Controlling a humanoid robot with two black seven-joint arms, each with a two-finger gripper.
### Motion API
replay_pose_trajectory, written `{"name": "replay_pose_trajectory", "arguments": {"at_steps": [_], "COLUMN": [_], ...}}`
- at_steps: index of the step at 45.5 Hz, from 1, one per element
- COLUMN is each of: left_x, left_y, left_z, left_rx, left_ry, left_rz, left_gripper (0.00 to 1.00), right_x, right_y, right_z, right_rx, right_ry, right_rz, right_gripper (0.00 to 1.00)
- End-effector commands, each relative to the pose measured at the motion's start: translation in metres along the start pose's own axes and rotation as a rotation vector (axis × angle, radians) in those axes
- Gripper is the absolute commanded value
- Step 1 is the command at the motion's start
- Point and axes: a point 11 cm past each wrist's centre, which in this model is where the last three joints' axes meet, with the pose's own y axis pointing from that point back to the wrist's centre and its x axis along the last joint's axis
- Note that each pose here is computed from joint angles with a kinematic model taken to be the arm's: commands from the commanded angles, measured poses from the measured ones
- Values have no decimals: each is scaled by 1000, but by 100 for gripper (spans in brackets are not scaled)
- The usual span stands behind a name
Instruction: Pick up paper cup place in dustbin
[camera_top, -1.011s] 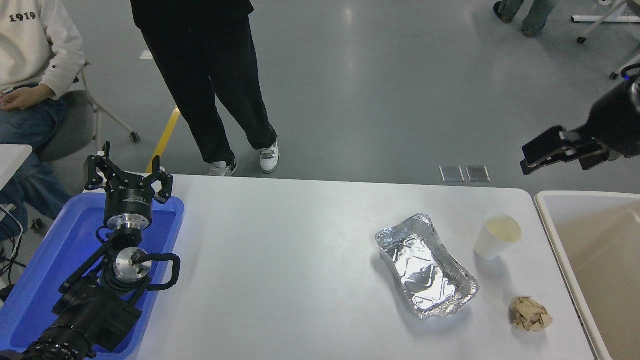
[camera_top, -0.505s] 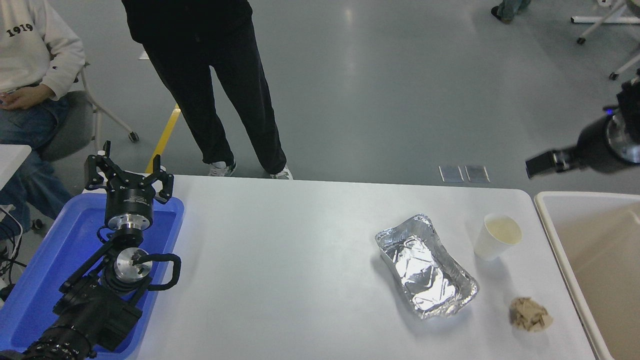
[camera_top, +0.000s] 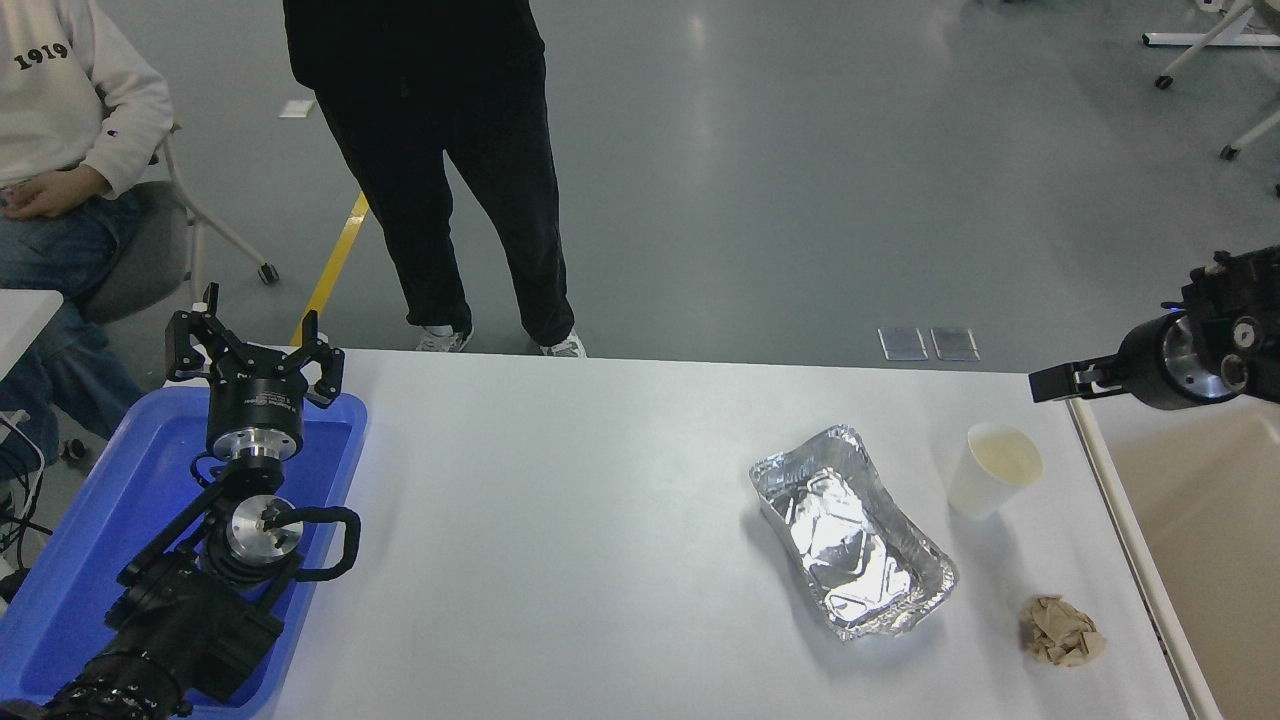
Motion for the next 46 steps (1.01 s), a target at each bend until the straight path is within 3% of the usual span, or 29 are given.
{"name": "replay_pose_trajectory", "arguments": {"at_steps": [1,46], "left_x": [0,0], "left_y": [0,0], "left_z": [0,0], "left_rx": [0,0], "left_ry": [0,0], "left_rz": [0,0], "left_gripper": [99,99], "right_x": [-14,-48], "right_y": [-19,-48], "right_z": [-6,-18], "right_rx": [1,12], "right_ry": [3,-4], "right_rz": [6,-2], "right_gripper": [100,100]}}
